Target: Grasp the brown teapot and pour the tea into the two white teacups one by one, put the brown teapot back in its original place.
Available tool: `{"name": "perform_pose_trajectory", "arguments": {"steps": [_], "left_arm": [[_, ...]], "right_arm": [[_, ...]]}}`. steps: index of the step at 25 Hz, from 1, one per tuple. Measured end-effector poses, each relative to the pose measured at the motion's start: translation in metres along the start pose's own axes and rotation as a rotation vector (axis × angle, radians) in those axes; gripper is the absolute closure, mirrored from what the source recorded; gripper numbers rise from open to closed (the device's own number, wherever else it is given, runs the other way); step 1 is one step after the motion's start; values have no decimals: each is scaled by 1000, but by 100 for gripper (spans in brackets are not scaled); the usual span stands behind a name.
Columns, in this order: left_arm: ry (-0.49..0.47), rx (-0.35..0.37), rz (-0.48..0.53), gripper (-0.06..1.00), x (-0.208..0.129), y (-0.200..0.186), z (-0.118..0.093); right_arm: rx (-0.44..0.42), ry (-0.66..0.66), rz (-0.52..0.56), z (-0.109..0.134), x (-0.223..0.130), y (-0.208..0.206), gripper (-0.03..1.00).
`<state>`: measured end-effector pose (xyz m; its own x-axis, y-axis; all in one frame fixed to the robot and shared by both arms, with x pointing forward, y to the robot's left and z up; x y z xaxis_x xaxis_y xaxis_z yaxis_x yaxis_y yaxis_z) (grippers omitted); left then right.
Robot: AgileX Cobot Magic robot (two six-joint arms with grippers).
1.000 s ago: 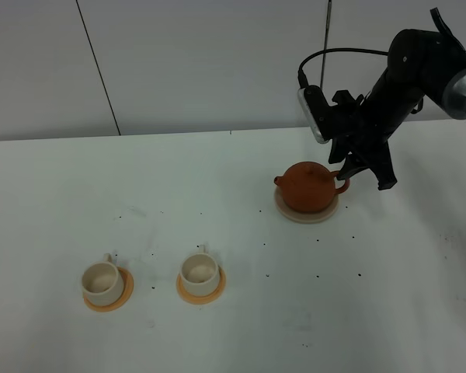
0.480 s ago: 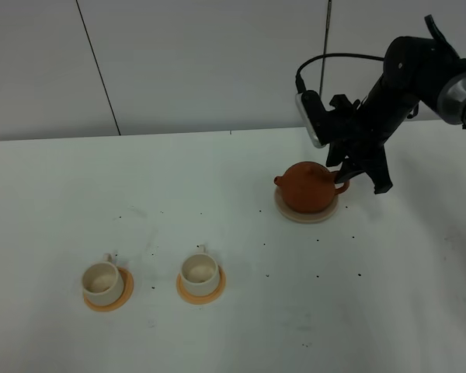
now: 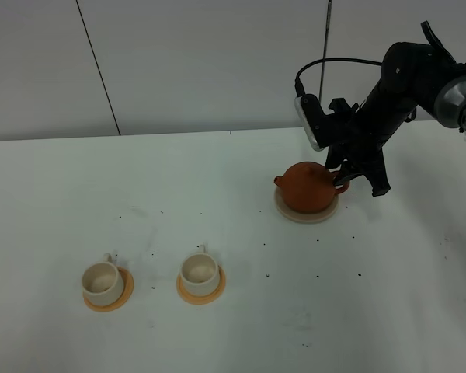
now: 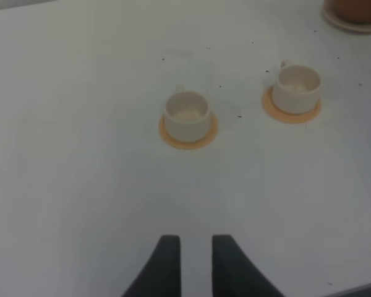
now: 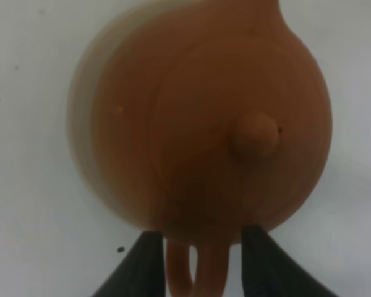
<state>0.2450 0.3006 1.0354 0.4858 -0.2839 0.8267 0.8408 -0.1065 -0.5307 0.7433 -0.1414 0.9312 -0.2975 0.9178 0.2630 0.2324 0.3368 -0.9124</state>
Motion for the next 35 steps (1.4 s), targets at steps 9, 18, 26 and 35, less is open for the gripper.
{"name": "perform_pose_trajectory", "arguments": {"steps": [9,18,26,35], "left_arm": [[0,0,0,75,0,0,0],[0,0,0,75,0,0,0],[0,0,0,75,0,0,0],[0,0,0,75,0,0,0]], "right_arm": [[-3,1,-1,0,0,0,67],[1,2,0,0,-1,3,67],[1,5,-3,0,-1,5,67],[1,8,0,0,-1,5,67]]}}
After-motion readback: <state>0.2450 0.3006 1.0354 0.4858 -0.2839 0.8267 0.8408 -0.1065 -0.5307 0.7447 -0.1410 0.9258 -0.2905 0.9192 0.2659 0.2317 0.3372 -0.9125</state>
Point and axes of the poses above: a point on each arm's last joint axis where the gripper is mounted, y pointing out along that axis toward the gripper, z along the wrist's bending axis when the last joint is at zero, x = y × z, the point moved 2 cm from there along y, pointing out along that axis toward the gripper, and after that the axes turned 7 degrees about y, right-handed, at the moved point
